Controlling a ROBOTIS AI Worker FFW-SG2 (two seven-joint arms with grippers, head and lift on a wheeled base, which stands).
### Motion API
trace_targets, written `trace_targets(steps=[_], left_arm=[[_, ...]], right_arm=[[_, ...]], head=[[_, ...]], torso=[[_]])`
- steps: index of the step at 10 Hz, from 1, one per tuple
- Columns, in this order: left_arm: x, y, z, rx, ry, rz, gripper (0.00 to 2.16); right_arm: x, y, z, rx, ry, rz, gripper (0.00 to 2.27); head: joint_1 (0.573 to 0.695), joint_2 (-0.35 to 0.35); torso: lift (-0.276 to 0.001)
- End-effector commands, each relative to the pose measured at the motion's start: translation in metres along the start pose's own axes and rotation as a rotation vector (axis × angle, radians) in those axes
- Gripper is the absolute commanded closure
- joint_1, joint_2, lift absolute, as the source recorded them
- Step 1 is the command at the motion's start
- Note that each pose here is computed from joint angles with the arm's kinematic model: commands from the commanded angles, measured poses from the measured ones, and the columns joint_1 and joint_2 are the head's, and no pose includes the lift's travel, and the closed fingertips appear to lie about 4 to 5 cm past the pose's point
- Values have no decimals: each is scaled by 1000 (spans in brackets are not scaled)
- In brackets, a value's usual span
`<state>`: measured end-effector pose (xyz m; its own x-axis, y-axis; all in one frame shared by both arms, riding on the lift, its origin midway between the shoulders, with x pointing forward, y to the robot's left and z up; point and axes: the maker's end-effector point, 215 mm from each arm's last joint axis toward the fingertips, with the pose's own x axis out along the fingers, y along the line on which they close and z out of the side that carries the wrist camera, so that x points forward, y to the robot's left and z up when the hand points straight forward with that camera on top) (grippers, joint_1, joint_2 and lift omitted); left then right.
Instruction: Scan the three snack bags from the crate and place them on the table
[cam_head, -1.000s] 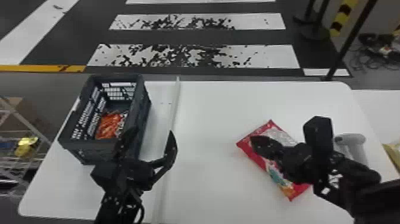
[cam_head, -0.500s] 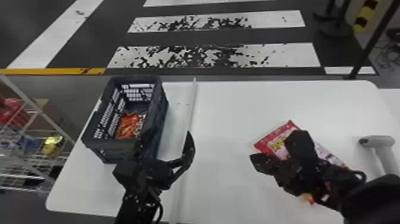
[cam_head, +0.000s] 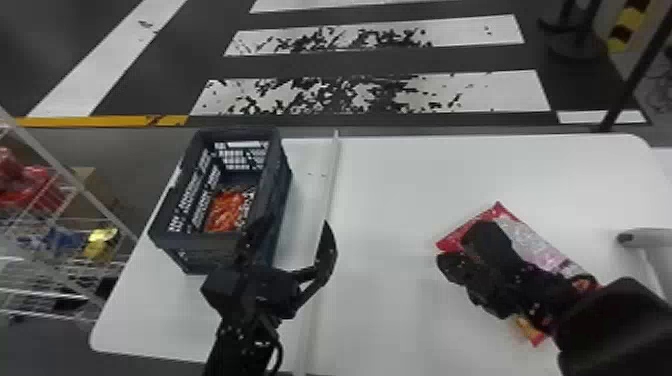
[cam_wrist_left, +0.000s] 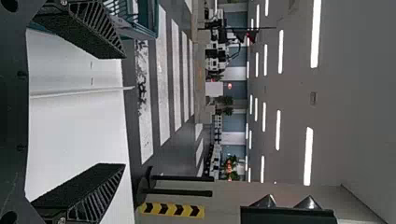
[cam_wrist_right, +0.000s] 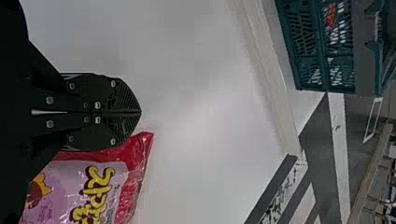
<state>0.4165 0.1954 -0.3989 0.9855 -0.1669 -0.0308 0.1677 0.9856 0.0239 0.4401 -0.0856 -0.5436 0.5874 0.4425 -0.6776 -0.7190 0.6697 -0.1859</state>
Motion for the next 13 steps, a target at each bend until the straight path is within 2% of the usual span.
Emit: trace_targets(steps=[1, 4, 13], left_arm=[[0, -1, -2, 1, 4, -1, 39], [-1, -1, -4, -1, 8, -1, 39], [0, -1, -6, 0, 9, -3, 39]], right_arm=[[8, -12, -14, -55, 58, -53, 2253], [9, -40, -34, -99, 139, -174, 2253], [6, -83, -34, -93, 152, -332, 2253]], head=[[695, 145], [695, 104], [695, 48]], torso=[[-62], [-62], [-62]])
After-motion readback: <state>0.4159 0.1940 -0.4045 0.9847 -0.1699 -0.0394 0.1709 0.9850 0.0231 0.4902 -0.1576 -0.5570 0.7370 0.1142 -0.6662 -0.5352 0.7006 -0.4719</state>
